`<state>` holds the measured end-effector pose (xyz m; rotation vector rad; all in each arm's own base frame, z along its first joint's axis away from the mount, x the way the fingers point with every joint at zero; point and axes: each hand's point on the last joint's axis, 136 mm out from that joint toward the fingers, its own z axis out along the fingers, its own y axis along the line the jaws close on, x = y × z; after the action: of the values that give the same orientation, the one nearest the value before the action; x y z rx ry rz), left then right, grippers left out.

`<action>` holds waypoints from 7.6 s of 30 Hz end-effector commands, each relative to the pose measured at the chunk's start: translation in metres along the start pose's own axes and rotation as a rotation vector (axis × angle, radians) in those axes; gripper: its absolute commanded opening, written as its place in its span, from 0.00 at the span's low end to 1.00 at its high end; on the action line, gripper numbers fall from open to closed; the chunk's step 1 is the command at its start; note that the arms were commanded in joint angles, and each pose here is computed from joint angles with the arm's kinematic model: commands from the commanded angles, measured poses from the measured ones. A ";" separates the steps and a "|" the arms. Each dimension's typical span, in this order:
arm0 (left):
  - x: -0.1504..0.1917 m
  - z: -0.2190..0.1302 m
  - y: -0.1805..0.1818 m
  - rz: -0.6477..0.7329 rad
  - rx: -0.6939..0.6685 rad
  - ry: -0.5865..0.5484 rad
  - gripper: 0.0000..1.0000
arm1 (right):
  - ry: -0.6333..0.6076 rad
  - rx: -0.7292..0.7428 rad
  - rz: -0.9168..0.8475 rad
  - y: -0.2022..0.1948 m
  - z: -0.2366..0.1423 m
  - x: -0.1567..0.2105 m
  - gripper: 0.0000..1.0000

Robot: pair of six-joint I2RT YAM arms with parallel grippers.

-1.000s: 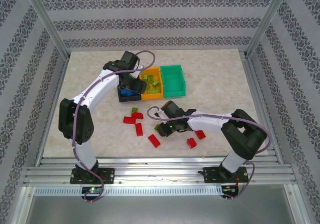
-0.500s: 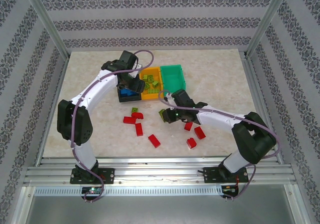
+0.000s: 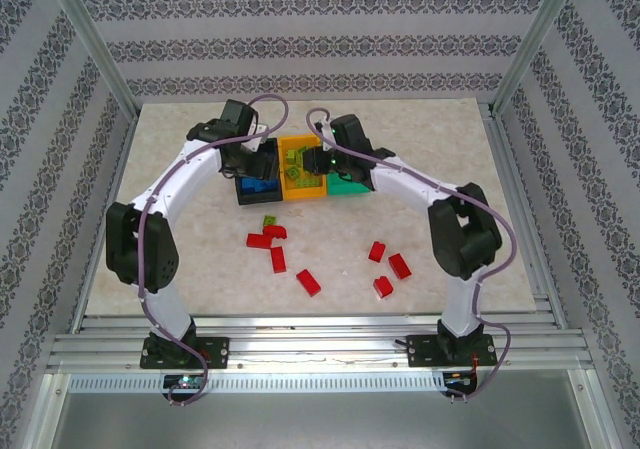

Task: Sort the legos into containers by color
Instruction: Place the lego in the container, then pick up the lego from the center of the table, then place the lego in the container, then pick up the lego from the bottom-center of the table.

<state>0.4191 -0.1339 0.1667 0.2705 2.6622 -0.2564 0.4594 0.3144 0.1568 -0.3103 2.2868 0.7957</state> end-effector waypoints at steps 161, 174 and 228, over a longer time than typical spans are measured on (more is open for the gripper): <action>-0.055 0.053 -0.092 -0.004 0.147 -0.100 0.54 | 0.020 0.061 -0.025 -0.051 -0.075 0.125 0.44; -0.021 0.005 -0.071 0.025 0.109 -0.148 0.56 | 0.029 0.031 -0.003 -0.048 -0.068 0.128 0.44; -0.035 -0.033 -0.062 -0.059 0.215 -0.261 0.58 | 0.351 0.025 -0.338 0.070 -0.082 0.278 0.53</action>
<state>0.4185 -0.1910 0.1969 0.2229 2.4529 -0.5194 0.1751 0.3197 0.0497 -0.8884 2.4594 0.6504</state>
